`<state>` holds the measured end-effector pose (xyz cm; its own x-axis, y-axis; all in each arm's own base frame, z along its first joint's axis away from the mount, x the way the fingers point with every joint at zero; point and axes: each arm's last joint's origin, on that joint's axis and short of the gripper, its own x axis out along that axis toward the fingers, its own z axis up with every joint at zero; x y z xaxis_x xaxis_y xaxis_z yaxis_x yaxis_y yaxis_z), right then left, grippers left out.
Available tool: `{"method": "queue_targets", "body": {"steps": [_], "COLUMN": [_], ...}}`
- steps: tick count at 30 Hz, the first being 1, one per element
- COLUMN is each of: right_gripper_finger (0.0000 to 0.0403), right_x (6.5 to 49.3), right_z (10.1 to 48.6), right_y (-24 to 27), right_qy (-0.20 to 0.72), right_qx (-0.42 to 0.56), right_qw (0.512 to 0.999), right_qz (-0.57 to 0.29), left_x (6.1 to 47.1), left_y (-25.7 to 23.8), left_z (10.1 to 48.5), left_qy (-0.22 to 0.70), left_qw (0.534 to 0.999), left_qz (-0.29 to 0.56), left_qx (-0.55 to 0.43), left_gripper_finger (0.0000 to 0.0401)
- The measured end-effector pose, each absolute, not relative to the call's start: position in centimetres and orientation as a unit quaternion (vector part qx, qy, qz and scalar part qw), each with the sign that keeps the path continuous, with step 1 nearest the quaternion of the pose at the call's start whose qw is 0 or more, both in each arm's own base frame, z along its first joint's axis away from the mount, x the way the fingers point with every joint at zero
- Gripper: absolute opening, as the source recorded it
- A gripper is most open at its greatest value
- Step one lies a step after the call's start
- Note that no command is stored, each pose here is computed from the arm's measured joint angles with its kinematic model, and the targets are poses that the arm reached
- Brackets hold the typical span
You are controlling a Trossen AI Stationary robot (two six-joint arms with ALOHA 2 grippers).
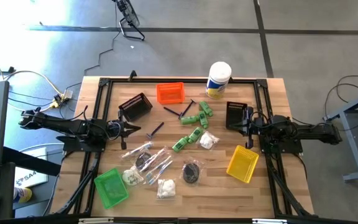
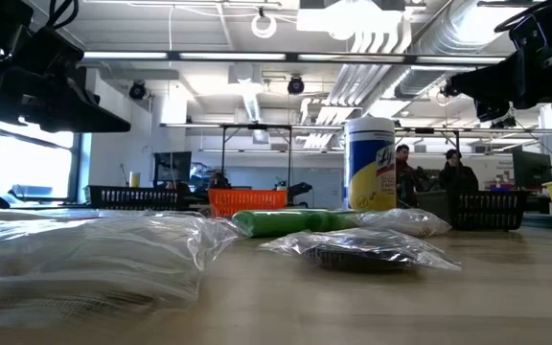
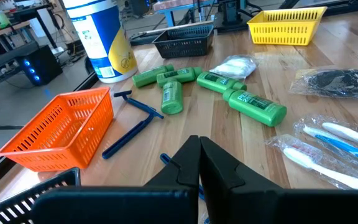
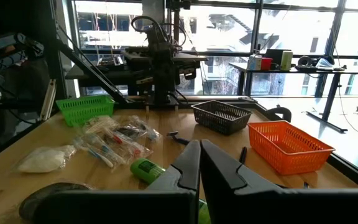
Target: Pick & Place Travel size toiletries
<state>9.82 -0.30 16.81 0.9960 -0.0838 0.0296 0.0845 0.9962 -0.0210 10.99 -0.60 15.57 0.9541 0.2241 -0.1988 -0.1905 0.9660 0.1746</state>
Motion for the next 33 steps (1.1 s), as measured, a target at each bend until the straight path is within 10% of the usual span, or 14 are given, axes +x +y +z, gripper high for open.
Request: {"method": "queue_targets", "body": {"steps": [33], "right_gripper_finger": [0.0005], "right_x": [9.82], "right_z": [16.82], "right_y": [-0.31], "right_qy": [-0.015], "right_qx": [-0.014], "right_qw": [0.999], "right_qz": [-0.043], "left_x": [10.99], "left_y": [-0.61], "left_z": [15.57], "left_qy": [0.115], "left_qw": [0.980], "left_qz": [0.099], "left_qx": [0.132], "left_gripper_finger": [0.0003]}}
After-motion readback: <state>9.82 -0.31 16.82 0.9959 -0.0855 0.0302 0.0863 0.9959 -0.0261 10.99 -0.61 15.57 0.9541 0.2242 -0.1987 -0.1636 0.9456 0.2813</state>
